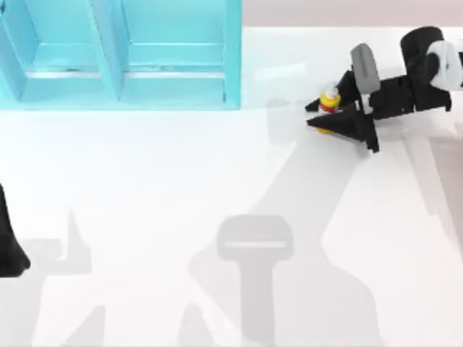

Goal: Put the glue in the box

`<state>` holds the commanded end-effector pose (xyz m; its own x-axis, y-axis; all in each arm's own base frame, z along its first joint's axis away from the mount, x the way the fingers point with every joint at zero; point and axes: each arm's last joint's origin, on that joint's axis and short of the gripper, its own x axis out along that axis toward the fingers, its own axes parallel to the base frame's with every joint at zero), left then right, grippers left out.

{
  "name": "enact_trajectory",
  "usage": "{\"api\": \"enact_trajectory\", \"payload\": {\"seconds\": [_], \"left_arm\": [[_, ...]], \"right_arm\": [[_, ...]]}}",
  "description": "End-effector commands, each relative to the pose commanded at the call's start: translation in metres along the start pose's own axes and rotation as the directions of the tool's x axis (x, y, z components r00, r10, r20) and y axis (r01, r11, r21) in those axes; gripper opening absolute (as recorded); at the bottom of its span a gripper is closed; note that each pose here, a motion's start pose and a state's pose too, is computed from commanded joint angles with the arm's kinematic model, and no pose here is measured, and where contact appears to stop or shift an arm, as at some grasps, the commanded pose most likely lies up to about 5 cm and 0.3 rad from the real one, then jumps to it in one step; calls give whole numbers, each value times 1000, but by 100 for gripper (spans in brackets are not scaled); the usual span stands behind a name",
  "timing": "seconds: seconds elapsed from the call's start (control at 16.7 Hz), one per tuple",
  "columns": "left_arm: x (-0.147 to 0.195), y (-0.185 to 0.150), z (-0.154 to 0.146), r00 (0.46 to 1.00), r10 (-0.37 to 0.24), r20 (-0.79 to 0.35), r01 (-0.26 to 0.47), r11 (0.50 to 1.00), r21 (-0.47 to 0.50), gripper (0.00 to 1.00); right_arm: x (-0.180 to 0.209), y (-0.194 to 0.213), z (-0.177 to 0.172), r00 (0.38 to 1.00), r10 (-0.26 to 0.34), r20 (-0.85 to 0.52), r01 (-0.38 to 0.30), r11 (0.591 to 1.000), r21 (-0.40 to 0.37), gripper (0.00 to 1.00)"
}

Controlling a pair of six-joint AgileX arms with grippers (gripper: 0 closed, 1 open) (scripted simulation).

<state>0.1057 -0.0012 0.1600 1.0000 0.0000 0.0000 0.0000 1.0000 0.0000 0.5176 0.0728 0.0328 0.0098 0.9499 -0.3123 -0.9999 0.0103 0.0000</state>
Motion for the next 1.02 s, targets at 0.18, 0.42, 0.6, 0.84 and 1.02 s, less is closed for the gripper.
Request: {"api": "enact_trajectory", "payload": {"seconds": [0.18,0.42,0.6,0.84,1.02], "left_arm": [[0,0,0,1000,0,0,0,1000,0,100],[0,0,0,1000,0,0,0,1000,0,100],[0,0,0,1000,0,0,0,1000,0,100],[0,0,0,1000,0,0,0,1000,0,100],[0,0,0,1000,0,0,0,1000,0,100]], "right_arm": [[-4,-1,3,1000,-3,1,3,1000,6,0],[-16,-3,40,1000,-2,4,2,1000,4,0],[-27,-2,75,1000,-4,2,4,1000,0,0],[-33,0,94,1000,-4,0,4,1000,3,0],[-33,-1,92,1000,-4,0,4,1000,4,0]]}}
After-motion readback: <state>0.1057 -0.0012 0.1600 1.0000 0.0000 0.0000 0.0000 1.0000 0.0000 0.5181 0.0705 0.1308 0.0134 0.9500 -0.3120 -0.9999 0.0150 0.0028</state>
